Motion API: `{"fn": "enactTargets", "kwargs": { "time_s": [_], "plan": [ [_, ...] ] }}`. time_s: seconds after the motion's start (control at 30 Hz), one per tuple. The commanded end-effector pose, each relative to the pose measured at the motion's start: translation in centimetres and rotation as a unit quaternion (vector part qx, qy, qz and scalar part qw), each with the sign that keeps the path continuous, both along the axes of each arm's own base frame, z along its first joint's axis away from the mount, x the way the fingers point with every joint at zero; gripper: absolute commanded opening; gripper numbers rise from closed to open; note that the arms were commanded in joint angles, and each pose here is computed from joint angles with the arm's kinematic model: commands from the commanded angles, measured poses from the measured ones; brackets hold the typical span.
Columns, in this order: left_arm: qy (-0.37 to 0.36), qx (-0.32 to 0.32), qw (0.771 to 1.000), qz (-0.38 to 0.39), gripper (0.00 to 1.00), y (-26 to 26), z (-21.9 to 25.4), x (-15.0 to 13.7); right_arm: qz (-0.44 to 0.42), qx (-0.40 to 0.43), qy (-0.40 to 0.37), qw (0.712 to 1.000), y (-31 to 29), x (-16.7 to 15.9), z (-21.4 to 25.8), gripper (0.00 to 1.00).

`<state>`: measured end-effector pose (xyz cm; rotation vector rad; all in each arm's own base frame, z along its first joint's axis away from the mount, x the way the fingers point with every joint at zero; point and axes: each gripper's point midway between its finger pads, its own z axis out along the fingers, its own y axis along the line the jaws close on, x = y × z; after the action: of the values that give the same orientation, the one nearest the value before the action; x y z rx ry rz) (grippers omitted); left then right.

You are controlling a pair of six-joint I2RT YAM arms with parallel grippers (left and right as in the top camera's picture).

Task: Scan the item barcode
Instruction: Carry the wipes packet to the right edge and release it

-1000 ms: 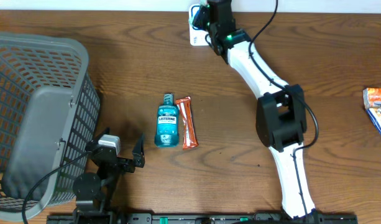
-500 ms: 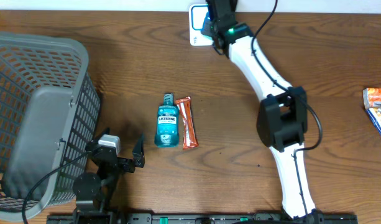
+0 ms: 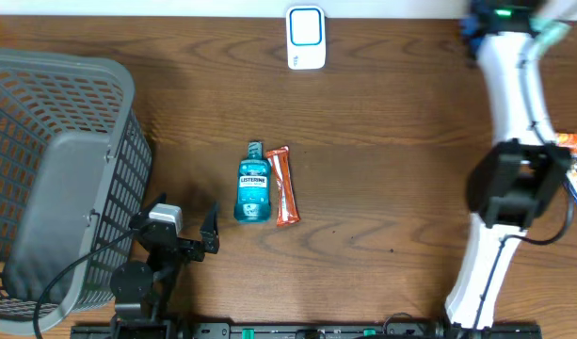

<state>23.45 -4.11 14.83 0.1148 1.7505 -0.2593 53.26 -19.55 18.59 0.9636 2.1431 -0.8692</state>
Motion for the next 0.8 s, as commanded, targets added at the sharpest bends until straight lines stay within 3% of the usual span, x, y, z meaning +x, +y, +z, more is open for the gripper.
{"fn": "enactTargets", "kwargs": {
  "time_s": [0.0,0.17,0.2,0.23,0.27,0.3,0.37,0.53,0.67,0.77],
  "plan": [
    [0.018,0.002,1.0,-0.001,0.98,0.0,-1.3,-0.1,-0.032,0.024,0.049,0.998,-5.9,-1.8,-4.6,0.01],
    [0.018,0.002,1.0,-0.001,0.98,0.0,-1.3,-0.1,-0.037,0.153,0.055,0.986,-10.3,-4.2,-10.3,0.01],
    [0.018,0.002,1.0,-0.001,0.98,0.0,-1.3,-0.1,-0.035,0.179,0.048,0.982,-10.7,-4.6,-10.8,0.08],
    [0.018,0.002,1.0,-0.001,0.98,0.0,-1.3,-0.1,-0.032,0.199,0.038,0.979,-11.0,-4.7,-10.9,0.26],
    [0.018,0.002,1.0,-0.001,0.98,0.0,-1.3,-0.1,-0.028,0.214,0.022,0.976,-11.4,-4.6,-10.7,0.55],
    [0.018,0.002,1.0,-0.001,0.98,0.0,-1.3,-0.1,-0.026,0.222,0.012,0.975,-11.7,-4.6,-10.2,0.74],
    [0.018,0.002,1.0,-0.001,0.98,0.0,-1.3,-0.1,-0.016,0.239,-0.015,0.971,-11.9,-4.5,-8.3,0.99],
    [0.018,0.002,1.0,-0.001,0.98,0.0,-1.3,-0.1,0.064,0.283,-0.112,0.95,-8.7,-3.1,1.8,0.99],
    [0.018,0.002,1.0,-0.001,0.98,0.0,-1.3,-0.1,0.171,0.323,-0.18,0.913,-2.0,-2.5,10.1,0.99],
    [0.018,0.002,1.0,-0.001,0.98,0.0,-1.3,-0.1,0.232,0.35,-0.188,0.888,4.0,-2.8,13.6,0.99]
  ]
}}
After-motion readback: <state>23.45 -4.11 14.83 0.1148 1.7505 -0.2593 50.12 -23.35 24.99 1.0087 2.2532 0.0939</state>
